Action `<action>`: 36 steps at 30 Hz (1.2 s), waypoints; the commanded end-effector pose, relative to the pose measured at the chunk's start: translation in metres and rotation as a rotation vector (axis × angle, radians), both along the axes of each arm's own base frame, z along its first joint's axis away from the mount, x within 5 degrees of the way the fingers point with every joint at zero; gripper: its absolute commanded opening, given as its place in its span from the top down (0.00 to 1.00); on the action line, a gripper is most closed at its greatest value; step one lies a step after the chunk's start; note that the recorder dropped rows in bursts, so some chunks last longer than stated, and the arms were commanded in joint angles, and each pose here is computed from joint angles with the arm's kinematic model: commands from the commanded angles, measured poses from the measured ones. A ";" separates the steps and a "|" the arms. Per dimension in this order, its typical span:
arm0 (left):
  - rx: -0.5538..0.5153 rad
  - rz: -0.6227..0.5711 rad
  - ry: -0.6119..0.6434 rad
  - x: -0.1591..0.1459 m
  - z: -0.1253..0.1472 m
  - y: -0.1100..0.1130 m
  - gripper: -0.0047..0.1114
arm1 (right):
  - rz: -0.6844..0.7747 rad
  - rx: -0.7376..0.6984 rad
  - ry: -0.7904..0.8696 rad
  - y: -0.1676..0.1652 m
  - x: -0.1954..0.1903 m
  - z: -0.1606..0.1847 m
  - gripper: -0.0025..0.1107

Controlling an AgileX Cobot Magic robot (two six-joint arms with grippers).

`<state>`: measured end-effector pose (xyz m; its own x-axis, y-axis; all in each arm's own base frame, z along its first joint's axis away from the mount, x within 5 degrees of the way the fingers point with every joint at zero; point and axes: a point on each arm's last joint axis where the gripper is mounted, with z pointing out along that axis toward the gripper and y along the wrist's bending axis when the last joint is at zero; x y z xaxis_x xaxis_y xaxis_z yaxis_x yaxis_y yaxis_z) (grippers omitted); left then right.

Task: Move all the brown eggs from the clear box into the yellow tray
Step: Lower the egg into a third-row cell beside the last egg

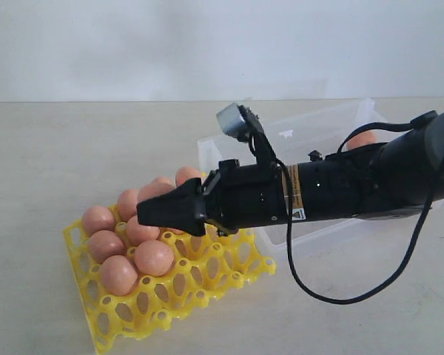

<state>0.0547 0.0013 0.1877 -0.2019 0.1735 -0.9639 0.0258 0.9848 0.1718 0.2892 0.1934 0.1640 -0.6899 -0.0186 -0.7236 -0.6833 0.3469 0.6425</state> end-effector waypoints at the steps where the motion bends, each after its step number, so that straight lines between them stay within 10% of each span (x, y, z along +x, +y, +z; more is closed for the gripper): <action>1: -0.005 -0.007 0.000 0.000 -0.001 0.000 0.92 | 0.014 -0.184 -0.044 -0.007 0.000 -0.013 0.98; 20: -0.005 -0.007 0.000 0.000 -0.001 0.000 0.92 | -0.092 -0.475 -0.139 -0.007 0.012 -0.026 0.98; 36: -0.005 -0.007 0.000 0.000 -0.001 0.000 0.92 | -0.089 -0.427 -0.157 0.005 0.018 -0.013 0.98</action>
